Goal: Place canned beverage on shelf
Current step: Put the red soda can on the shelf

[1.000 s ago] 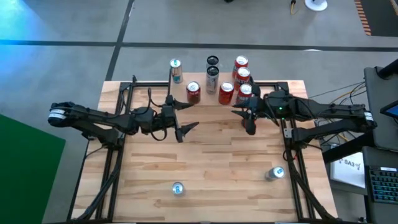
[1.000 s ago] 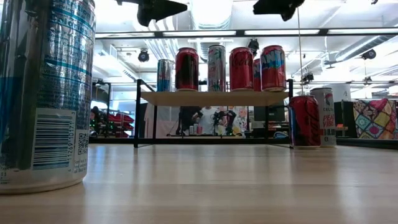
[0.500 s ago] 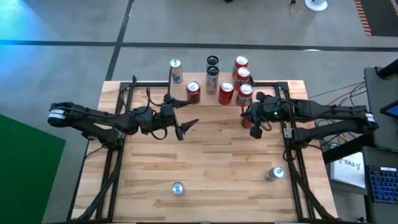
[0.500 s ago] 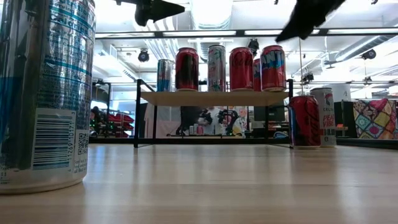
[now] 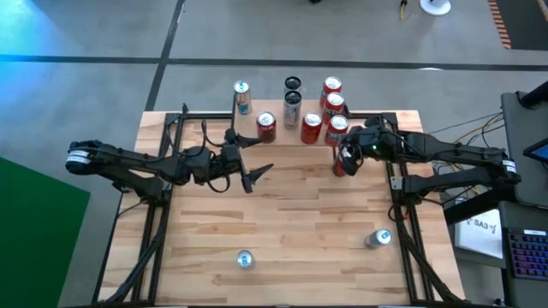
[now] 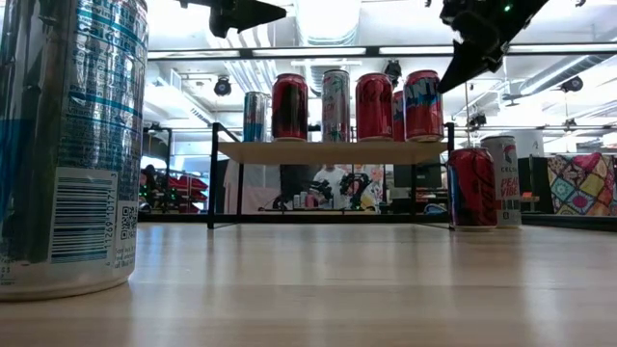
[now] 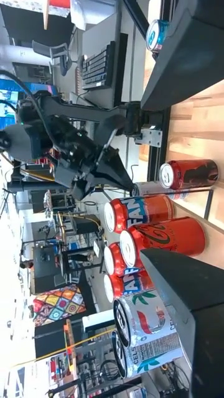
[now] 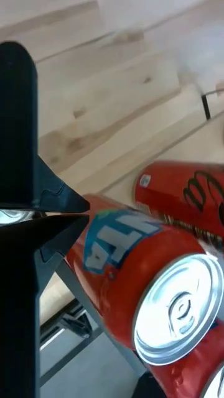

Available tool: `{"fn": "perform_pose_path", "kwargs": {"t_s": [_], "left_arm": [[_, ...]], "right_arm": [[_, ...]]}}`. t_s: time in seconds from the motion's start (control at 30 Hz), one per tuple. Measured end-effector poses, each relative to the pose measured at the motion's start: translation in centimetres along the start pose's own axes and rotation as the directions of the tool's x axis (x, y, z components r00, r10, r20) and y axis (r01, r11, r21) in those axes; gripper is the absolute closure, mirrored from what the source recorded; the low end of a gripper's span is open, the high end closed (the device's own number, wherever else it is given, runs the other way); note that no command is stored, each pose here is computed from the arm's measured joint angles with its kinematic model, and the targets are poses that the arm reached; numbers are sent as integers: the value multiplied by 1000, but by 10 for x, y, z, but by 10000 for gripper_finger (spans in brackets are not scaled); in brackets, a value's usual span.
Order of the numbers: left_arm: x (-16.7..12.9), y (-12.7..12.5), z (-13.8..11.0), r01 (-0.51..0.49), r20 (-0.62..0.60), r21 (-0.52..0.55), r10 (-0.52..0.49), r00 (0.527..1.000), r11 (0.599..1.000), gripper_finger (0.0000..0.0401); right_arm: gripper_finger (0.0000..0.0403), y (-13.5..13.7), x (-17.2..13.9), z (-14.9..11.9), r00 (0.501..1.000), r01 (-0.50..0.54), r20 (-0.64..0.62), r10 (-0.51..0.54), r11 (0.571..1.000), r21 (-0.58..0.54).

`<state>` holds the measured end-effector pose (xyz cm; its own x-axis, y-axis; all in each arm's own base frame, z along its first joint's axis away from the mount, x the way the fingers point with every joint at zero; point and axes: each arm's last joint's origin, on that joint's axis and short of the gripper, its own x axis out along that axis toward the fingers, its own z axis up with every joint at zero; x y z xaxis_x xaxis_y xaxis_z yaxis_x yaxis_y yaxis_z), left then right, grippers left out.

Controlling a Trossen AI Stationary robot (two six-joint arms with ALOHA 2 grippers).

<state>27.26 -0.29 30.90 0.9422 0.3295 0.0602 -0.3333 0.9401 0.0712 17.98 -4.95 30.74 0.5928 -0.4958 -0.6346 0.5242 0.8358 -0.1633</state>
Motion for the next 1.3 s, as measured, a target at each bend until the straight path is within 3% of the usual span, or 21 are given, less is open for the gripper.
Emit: {"fn": "perform_pose_path", "kwargs": {"t_s": [1.03, 1.2, 1.3], "left_arm": [[0, 0, 0, 0, 0, -2, 0, 1000, 1000, 36], [0, 0, 0, 0, 0, -1, 0, 1000, 1000, 36], [0, 0, 0, 0, 3, -2, 0, 1000, 1000, 36]], "right_arm": [[394, -11, 13, 8, 996, 87, 27, -88, 996, 29], [394, -11, 13, 8, 996, 85, 26, -87, 994, 69], [394, -9, 11, 8, 1000, 11, 16, -12, 998, 67]]}}
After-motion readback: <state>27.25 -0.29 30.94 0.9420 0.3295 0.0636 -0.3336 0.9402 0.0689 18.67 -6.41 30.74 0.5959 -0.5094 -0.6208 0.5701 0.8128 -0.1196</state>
